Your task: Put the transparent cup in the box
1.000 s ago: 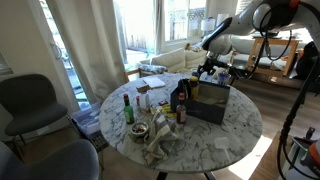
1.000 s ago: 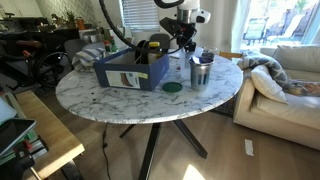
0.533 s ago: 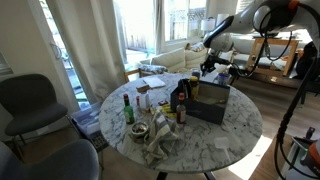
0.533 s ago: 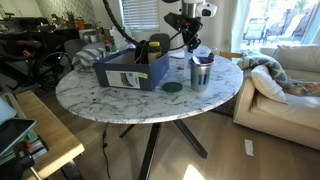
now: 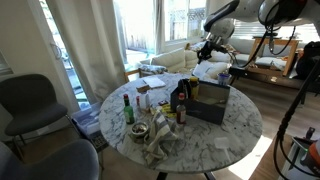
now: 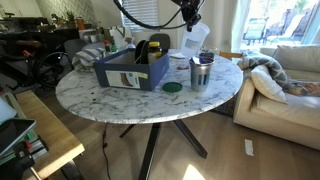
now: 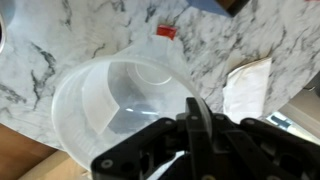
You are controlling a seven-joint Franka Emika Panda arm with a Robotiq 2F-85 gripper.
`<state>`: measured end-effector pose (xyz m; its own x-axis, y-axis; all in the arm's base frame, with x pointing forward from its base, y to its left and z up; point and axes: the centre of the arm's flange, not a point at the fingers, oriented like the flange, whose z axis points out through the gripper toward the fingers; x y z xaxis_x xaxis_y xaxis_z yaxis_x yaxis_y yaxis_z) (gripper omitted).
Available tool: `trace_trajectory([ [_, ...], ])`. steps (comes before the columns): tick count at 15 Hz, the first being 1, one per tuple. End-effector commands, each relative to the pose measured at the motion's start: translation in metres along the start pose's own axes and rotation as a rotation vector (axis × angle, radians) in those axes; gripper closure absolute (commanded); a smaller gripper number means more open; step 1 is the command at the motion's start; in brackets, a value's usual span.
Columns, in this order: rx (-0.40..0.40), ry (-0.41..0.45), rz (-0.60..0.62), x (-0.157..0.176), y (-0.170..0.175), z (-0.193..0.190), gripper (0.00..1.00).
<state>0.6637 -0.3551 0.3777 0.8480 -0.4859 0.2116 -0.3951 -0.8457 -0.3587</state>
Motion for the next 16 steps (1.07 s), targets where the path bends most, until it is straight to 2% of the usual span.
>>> trace_trajectory([
  [1,0.015,-0.122,-0.162,-0.016,-0.048,-0.08,0.99],
  [4,0.002,-0.251,-0.26,-0.047,-0.086,-0.148,0.99],
  [7,-0.066,-0.343,-0.287,-0.075,-0.115,-0.191,0.99],
  [9,-0.129,-0.327,-0.287,-0.084,-0.131,-0.209,0.99],
  [11,-0.171,-0.264,-0.334,-0.081,-0.149,-0.224,0.99],
  [12,-0.121,-0.286,-0.319,-0.077,-0.138,-0.218,0.96],
  [16,-0.146,-0.269,-0.344,-0.08,-0.152,-0.226,0.96],
])
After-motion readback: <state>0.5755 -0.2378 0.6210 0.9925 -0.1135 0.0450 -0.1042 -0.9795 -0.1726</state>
